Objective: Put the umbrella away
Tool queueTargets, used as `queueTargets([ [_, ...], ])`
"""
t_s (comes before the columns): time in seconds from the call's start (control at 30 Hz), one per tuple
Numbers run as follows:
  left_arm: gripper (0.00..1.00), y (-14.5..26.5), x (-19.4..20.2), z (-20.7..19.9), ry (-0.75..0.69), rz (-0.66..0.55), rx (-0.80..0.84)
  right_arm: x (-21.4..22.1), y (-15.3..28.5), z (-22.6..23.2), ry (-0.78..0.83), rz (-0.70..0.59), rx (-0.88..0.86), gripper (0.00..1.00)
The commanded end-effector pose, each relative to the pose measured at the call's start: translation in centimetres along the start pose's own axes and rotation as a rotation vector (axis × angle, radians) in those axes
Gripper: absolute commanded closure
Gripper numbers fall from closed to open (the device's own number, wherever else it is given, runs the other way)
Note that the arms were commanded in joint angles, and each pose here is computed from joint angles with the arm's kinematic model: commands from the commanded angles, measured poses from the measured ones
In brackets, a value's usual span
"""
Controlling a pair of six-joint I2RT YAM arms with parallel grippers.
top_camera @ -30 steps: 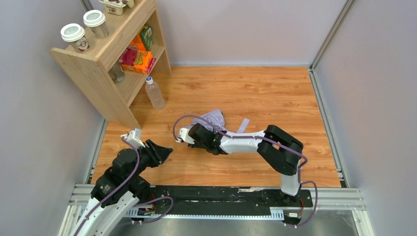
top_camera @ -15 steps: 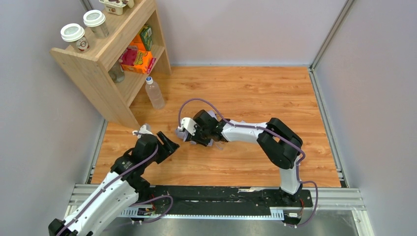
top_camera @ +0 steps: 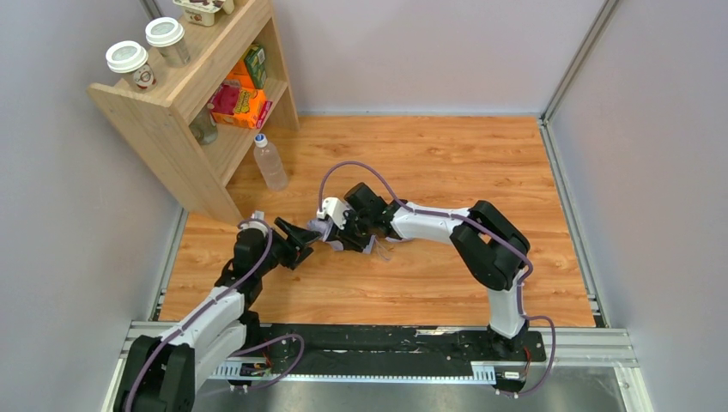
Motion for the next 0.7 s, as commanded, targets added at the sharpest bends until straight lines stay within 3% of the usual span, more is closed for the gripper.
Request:
queueTargets([
  [0.0, 0.24, -0.3, -0.9, -3.2, -0.050, -0.038, 0.205, 9.0, -1.4, 7.1, -0.224, 0.340, -0.328, 1.00],
  [0.2, 0.24, -1.5, -2.2, -3.7, 0.005, -0.103, 0.181, 8.7, -1.2, 6.9, -0.226, 0.330, -0.329, 1.00],
  [0.53, 0.23, -4.9, -2.5, -3.4, 0.063, -0.024, 0.145, 8.5, -1.3, 6.8, -0.226, 0.327, -0.334, 1.00],
  [0.67, 0.23, -6.7, -2.1, -1.2, 0.095, 0.006, 0.072, 8.1, -1.3, 6.6, -0.222, 0.316, -0.332, 1.00],
])
Point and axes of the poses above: each gripper's point midway between its finger pads, its own y axis back along the fingers, its own z axis along the line the jaws close on, x = y × z, the point moved 6 cm from there along y, back along the fingers, and after that the axes turned 7 degrees about y, right-handed, at the moved point
